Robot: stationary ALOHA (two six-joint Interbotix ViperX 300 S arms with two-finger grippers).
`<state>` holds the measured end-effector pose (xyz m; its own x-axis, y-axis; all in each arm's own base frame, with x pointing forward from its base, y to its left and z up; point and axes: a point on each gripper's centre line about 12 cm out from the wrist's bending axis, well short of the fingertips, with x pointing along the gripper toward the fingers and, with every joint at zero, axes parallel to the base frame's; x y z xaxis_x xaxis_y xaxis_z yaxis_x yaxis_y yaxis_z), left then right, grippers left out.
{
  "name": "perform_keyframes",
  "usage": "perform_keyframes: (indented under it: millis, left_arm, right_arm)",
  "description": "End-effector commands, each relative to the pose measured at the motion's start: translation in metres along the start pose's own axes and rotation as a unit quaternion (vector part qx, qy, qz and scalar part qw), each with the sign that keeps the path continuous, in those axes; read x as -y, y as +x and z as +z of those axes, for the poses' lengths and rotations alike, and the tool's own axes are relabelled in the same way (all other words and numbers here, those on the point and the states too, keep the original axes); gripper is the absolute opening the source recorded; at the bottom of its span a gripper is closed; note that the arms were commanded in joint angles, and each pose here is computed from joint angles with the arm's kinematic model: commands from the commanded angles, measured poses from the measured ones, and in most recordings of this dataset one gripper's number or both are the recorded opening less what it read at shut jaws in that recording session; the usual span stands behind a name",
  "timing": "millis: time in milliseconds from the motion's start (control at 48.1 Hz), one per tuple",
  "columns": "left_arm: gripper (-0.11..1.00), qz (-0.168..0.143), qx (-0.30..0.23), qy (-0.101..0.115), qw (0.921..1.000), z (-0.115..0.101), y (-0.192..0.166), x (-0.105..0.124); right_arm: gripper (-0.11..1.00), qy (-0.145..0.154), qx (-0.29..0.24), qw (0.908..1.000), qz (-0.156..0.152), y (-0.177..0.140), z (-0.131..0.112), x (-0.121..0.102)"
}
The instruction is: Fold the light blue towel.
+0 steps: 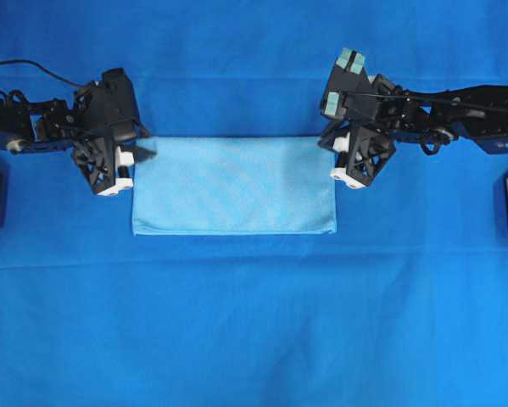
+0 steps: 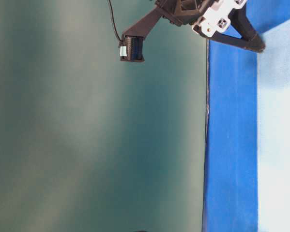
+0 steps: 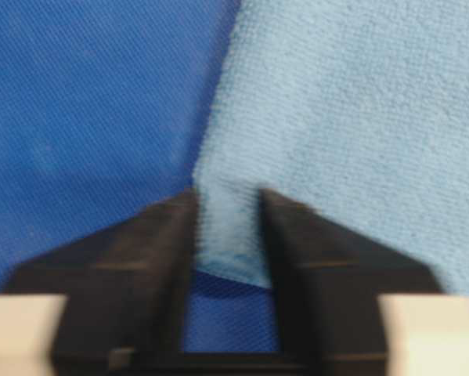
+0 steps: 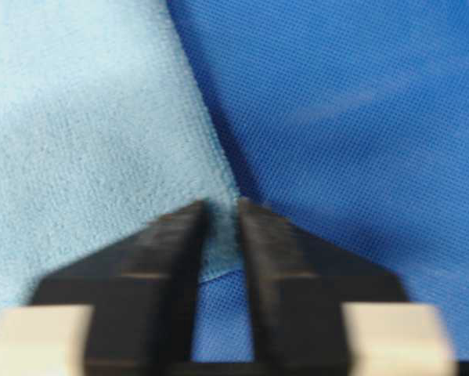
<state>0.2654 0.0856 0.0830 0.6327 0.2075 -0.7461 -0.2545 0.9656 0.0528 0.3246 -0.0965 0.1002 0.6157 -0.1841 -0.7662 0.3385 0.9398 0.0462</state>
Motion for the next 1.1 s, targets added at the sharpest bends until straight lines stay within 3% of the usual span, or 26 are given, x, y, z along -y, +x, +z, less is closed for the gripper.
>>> perform_keyframes:
  millis: [0,42,83,291,437,770,1082]
  left_arm:
    - [0.18,0.005,0.002,-0.003,1.0,0.005,0.0,-0.004]
    - [0.08,0.004,0.0,0.001,1.0,0.005,0.0,-0.004]
    - [0.02,0.004,-0.001,0.003,1.0,0.004,0.0,-0.004]
    - [0.02,0.004,0.001,0.002,1.0,0.009,-0.002,-0.005]
    - [0.02,0.001,0.002,-0.002,1.0,0.024,-0.014,-0.003]
    - [0.02,-0.016,0.059,0.006,0.9981,0.076,-0.072,0.008]
    - [0.02,-0.03,0.135,0.019,0.9902,0.1,-0.125,0.017]
  right_arm:
    - [0.08,-0.003,0.015,0.9999,0.0,-0.003,0.009,0.0]
    - [0.01,-0.003,0.015,0.9999,0.0,-0.003,0.009,0.0]
    - [0.01,-0.002,0.013,0.9999,0.0,-0.003,0.008,0.0]
    - [0.01,0.006,0.012,0.9999,0.0,-0.003,0.008,0.0]
    - [0.01,0.007,0.011,0.9999,0.002,-0.013,0.015,-0.001]
    - [0.01,0.003,0.068,0.9976,0.011,-0.072,0.047,-0.005]
    - [0.01,-0.006,0.123,0.992,0.027,-0.133,0.064,-0.014]
